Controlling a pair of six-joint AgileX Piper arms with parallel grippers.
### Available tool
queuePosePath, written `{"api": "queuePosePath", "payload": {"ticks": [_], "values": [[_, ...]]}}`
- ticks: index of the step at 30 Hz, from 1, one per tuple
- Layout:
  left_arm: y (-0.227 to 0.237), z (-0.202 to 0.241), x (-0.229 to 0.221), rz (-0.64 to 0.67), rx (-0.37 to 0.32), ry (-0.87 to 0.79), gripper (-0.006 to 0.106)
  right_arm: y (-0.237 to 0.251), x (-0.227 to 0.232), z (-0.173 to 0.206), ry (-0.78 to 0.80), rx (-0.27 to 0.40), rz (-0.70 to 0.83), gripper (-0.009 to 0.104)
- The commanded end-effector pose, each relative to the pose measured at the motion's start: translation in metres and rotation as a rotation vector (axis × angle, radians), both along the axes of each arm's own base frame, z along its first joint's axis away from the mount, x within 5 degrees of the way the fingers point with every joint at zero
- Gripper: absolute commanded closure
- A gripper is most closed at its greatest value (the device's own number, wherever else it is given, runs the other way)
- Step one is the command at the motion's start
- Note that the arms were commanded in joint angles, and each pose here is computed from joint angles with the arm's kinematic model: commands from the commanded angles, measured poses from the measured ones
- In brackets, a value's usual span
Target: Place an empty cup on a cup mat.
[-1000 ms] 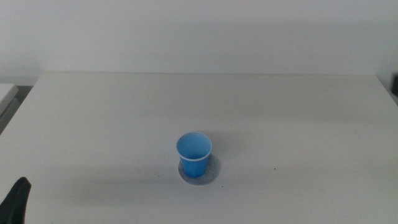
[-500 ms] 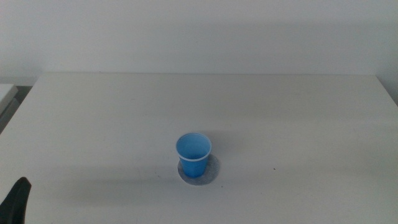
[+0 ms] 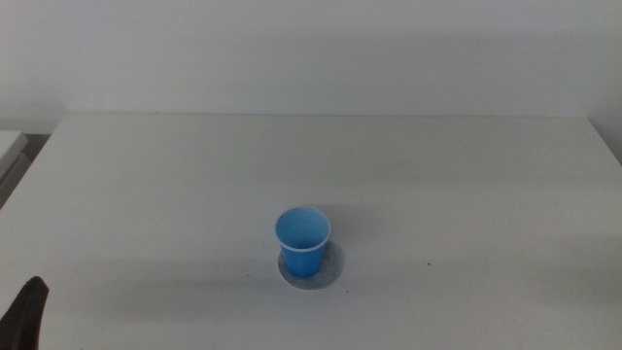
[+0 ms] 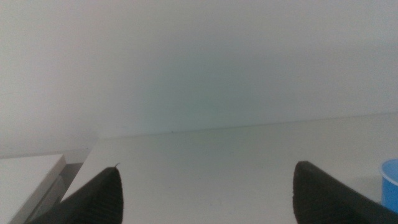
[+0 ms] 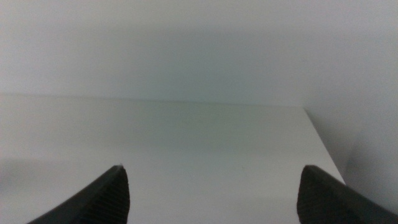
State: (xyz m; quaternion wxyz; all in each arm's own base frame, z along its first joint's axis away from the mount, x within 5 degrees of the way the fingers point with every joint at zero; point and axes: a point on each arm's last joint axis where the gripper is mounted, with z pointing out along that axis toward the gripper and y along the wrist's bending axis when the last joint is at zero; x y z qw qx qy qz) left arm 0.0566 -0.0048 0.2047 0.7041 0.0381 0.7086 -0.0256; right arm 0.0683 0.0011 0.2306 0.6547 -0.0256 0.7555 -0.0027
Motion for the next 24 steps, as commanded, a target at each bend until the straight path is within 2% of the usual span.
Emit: {"api": "queuePosePath", "payload": {"ticks": [1,3,5,8,9,14,24], "values": [[0.0,0.001,0.0,-0.002,-0.007,-0.009,0.007,0.0,0.002,-0.01,-0.04,-0.048,-0.003,0.024],[0.0,0.001,0.0,-0.002,-0.007,-0.009,0.007,0.0,0.002,-0.021,-0.015,-0.009,-0.002,0.024],[0.0,0.001,0.0,-0.002,-0.007,-0.009,0.007,0.001,0.0,-0.031,-0.009,-0.001,0.003,0.024],[0.0,0.001,0.0,-0.002,-0.007,-0.009,0.007,0.001,-0.003,-0.029,-0.068,0.023,0.007,0.024],[0.0,0.001,0.0,-0.002,-0.007,-0.009,0.007,0.001,-0.004,-0.031,-0.047,0.024,0.0,0.024],[0.0,0.001,0.0,-0.002,-0.007,-0.009,0.007,0.0,-0.012,-0.025,-0.146,0.025,0.002,0.024],[0.0,0.001,0.0,-0.002,-0.007,-0.009,0.007,0.0,-0.012,-0.027,-0.119,0.031,-0.003,0.024]]}}
